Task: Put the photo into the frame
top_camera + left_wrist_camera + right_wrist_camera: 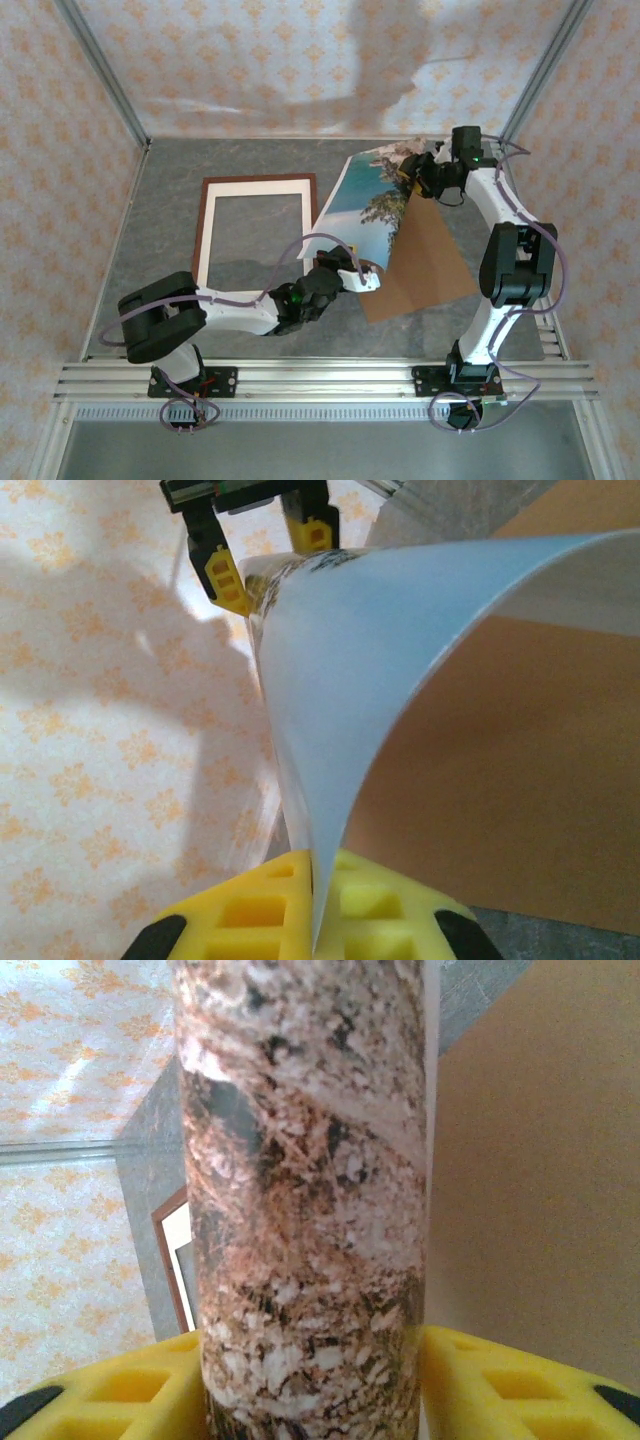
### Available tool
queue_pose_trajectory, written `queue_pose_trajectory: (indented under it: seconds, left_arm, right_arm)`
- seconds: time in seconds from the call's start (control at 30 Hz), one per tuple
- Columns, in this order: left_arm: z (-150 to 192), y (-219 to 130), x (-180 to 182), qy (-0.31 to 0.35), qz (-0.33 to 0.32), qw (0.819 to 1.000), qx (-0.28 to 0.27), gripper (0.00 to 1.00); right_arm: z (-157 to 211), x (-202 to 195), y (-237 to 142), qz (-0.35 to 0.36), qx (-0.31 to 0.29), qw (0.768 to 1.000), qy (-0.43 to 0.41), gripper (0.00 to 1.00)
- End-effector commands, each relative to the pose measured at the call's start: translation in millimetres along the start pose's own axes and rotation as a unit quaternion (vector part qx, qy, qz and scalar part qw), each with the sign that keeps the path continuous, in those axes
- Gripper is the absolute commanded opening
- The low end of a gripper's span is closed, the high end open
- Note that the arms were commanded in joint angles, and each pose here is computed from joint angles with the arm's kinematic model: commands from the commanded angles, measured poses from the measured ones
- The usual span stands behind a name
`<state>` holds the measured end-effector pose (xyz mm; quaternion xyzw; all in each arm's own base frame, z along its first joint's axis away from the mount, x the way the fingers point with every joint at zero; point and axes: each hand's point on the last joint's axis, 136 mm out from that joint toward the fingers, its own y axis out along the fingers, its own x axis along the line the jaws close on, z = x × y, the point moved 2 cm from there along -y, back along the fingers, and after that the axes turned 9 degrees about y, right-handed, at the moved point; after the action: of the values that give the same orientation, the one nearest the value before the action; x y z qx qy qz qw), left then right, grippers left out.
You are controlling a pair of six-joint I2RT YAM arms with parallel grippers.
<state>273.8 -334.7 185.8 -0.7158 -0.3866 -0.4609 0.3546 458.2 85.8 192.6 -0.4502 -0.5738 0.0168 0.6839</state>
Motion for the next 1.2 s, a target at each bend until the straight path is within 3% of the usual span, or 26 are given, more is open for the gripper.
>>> queue_pose_trajectory:
  seconds: [0.0, 0.1, 0.3, 0.43, 0.67, 0.8, 0.93, 1.07, 1.17]
  left_arm:
    - [0.1, -8.1, 38.5, -0.033, -0.045, 0.998, 0.011, 0.0]
    - [4.8, -10.4, 59.0, -0.05, -0.044, 0.997, 0.027, 0.0]
    - [25.8, -17.6, 110.6, -0.1, -0.02, 0.993, 0.063, 0.0]
    - [39.4, -33.9, 147.6, -0.155, 0.032, 0.984, 0.079, 0.0]
    - [64.8, -61.0, 186.8, -0.176, 0.094, 0.972, 0.122, 0.0]
    - [74.3, -67.4, 211.5, -0.184, 0.1, 0.966, 0.151, 0.0]
    - [86.7, -69.8, 232.5, -0.174, 0.089, 0.962, 0.191, 0.0]
    - [86.8, -71.1, 243.3, -0.177, 0.086, 0.962, 0.187, 0.0]
    - [83.6, -74.4, 247.5, -0.176, 0.089, 0.965, 0.171, 0.0]
  right_arm:
    - [-7.7, 18.8, -16.5, 0.004, -0.025, 0.999, -0.039, 0.63]
    - [-11.5, 30.0, -36.5, 0.01, -0.048, 0.997, -0.067, 0.76]
    - [-16.6, 67.3, -102.6, 0.012, -0.167, 0.969, -0.181, 0.84]
    - [-10.6, 90.0, -138.0, -0.013, -0.237, 0.935, -0.264, 0.87]
    - [22.0, 115.9, -173.5, -0.073, -0.289, 0.865, -0.403, 0.88]
    - [57.9, 129.9, -186.4, -0.129, -0.272, 0.827, -0.476, 0.88]
    - [112.3, 143.6, -184.2, -0.198, -0.207, 0.794, -0.536, 0.88]
    - [157.8, 147.0, -159.6, -0.202, -0.136, 0.775, -0.583, 0.88]
    - [168.9, 147.2, -146.0, -0.196, -0.116, 0.763, -0.605, 0.89]
